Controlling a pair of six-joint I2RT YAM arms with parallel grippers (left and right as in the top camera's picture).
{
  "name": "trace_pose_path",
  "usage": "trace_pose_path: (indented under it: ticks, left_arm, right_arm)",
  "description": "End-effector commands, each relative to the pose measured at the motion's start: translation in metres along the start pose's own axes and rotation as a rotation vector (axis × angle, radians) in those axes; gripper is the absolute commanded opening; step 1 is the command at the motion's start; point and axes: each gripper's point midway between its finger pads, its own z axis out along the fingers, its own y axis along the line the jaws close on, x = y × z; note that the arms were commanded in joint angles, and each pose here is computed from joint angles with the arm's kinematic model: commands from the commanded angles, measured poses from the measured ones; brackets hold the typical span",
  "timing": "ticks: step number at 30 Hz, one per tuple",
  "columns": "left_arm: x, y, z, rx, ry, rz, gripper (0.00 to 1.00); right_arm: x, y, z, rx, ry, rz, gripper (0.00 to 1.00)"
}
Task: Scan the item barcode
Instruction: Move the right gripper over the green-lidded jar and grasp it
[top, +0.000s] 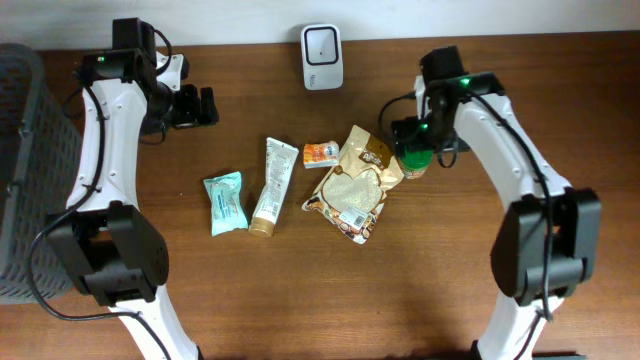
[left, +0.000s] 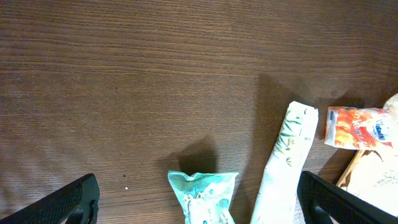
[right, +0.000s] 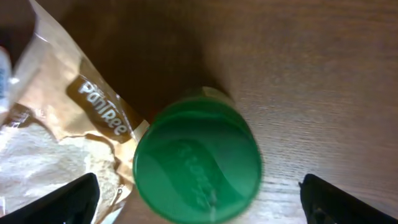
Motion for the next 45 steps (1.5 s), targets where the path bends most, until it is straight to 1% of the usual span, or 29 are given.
trace_pose_path:
  ticks: [1, 3, 5, 8, 14, 16, 17, 18, 21, 26, 28, 32, 38, 42, 45]
  left_arm:
    - [0.000, 0.000, -0.009, -0.002, -0.018, 0.015, 0.99]
    - [0.000, 0.000, -0.009, -0.002, -0.019, 0.016, 0.99]
    - [0.000, 0.000, -0.009, -0.002, -0.018, 0.015, 0.99]
    - [0.000, 0.000, -0.009, -0.002, -0.018, 0.015, 0.99]
    - [0.000, 0.000, -0.009, -0.002, -0.018, 0.015, 0.99]
    - [0.000, 0.000, -0.009, -0.002, -0.018, 0.015, 0.99]
    - [0.000, 0.000, -0.009, -0.002, -0.018, 0.015, 0.99]
    - [0.000, 0.000, -0.009, -0.002, -0.018, 0.015, 0.99]
    - [0.000, 0.000, -0.009, -0.002, -0.018, 0.015, 0.99]
    - [0.000, 0.000, -0.009, -0.002, -0.018, 0.015, 0.99]
    - [0.000, 0.000, -0.009, -0.002, -0.018, 0.015, 0.99]
    - [0.000, 0.000, -0.009, -0.002, -0.018, 0.015, 0.99]
    - [0.000, 0.000, -0.009, -0.002, -0.018, 0.015, 0.99]
    - [0.000, 0.000, -0.009, -0.002, -0.018, 0.015, 0.99]
    - [0.000, 0.000, -0.009, -0.002, -0.018, 0.015, 0.99]
  right_arm:
    - [-0.002, 0.000, 0.013, 0.054, 0.013, -0.038, 0.96]
    - [-0.002, -0.002, 0.014, 0.065, 0.017, -0.037, 0.95]
    - [-0.001, -0.005, 0.014, 0.081, 0.021, -0.038, 0.90]
    - [0.001, -0.005, 0.014, 0.079, 0.029, -0.037, 0.74]
    - [0.006, -0.004, 0.017, 0.075, 0.046, -0.003, 0.72]
    - [0.008, -0.004, 0.017, 0.076, 0.051, 0.006, 0.66]
    - [0.008, -0.004, 0.017, 0.076, 0.053, 0.017, 0.65]
    - [0.009, -0.005, 0.017, 0.076, 0.054, 0.020, 0.61]
    - [0.009, -0.004, 0.011, 0.071, 0.055, 0.044, 0.53]
    - [0.009, 0.000, -0.019, 0.052, 0.043, 0.041, 0.53]
    - [0.011, 0.003, -0.030, 0.035, 0.040, 0.006, 0.54]
    - [0.014, 0.020, -0.040, -0.072, 0.034, -0.182, 0.54]
    - [0.014, 0.022, -0.038, -0.086, 0.018, -0.509, 0.55]
    - [0.011, 0.020, -0.038, -0.076, 0.002, -0.659, 0.58]
    - [0.011, 0.011, -0.038, -0.025, 0.015, -0.698, 0.60]
